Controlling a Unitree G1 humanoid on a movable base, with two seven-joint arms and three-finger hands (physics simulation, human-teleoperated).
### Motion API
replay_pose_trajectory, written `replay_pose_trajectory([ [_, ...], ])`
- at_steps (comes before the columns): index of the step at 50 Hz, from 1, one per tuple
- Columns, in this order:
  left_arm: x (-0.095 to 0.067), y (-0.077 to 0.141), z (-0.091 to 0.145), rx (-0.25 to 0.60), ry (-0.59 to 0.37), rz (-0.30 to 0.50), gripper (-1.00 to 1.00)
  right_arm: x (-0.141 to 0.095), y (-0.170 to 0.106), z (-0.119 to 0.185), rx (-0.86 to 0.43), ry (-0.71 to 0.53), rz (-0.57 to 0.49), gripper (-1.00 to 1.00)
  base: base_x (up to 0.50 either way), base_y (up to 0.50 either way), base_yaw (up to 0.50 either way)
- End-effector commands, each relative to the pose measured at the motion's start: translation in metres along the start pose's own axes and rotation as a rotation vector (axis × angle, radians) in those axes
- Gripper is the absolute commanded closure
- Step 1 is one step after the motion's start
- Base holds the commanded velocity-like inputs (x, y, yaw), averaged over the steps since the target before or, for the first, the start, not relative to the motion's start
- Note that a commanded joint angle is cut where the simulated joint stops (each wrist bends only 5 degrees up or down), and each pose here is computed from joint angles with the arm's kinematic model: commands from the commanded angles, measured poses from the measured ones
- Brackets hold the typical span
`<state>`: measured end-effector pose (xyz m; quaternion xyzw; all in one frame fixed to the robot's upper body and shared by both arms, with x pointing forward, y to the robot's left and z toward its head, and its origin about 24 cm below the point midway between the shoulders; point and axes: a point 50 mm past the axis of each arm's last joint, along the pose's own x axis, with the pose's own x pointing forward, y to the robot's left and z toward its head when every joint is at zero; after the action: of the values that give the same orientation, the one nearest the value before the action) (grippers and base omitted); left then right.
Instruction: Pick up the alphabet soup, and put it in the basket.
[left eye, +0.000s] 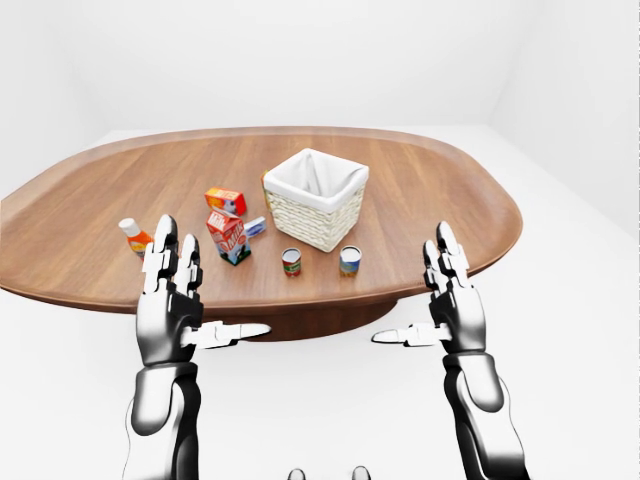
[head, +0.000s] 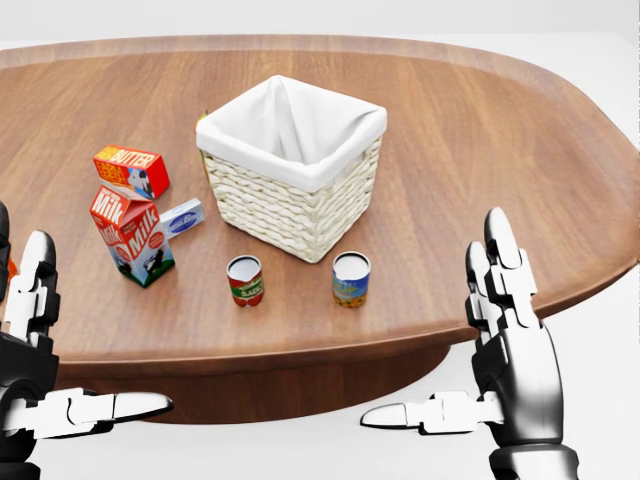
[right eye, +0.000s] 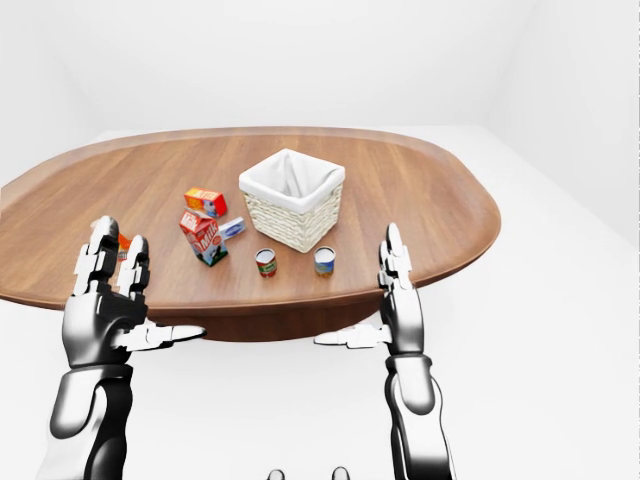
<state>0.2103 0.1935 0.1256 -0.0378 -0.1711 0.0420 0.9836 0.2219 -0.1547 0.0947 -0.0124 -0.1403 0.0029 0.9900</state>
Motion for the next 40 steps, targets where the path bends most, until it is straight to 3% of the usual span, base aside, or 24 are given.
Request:
replay_pose_trajectory([
  [1, -0.0001, 0.0, -0.0006, -0.001, 0.001, 0.0, -1.0, 0.0, 0.0006, -0.0016, -0.004, 0.006, 0.003, -1.0, 0.0, -0.39, 0.0],
  [12, -0.0003, -0.0002, -0.0001, 0.0, 0.001, -0.001, -1.0, -0.0009, 0.0031, -0.0037, -0.012, 0.017, 0.016, -1.0, 0.0, -0.29, 0.0],
  [34, 0.0001, 0.0, 0.0007, -0.002, 0.001, 0.001, -1.0, -0.0011, 0.0058, -0.0042, -0.039, 0.019, 0.026, -1.0, 0.0, 0.0, 0.0],
  [40, -0.0002, 0.0002, 0.0004, -0.008, 0.002, -0.001, -1.0, -0.0015, 0.0058, -0.0051, -0.041, 0.024, 0.025, -1.0, 0.29, 0.0, 0.0],
])
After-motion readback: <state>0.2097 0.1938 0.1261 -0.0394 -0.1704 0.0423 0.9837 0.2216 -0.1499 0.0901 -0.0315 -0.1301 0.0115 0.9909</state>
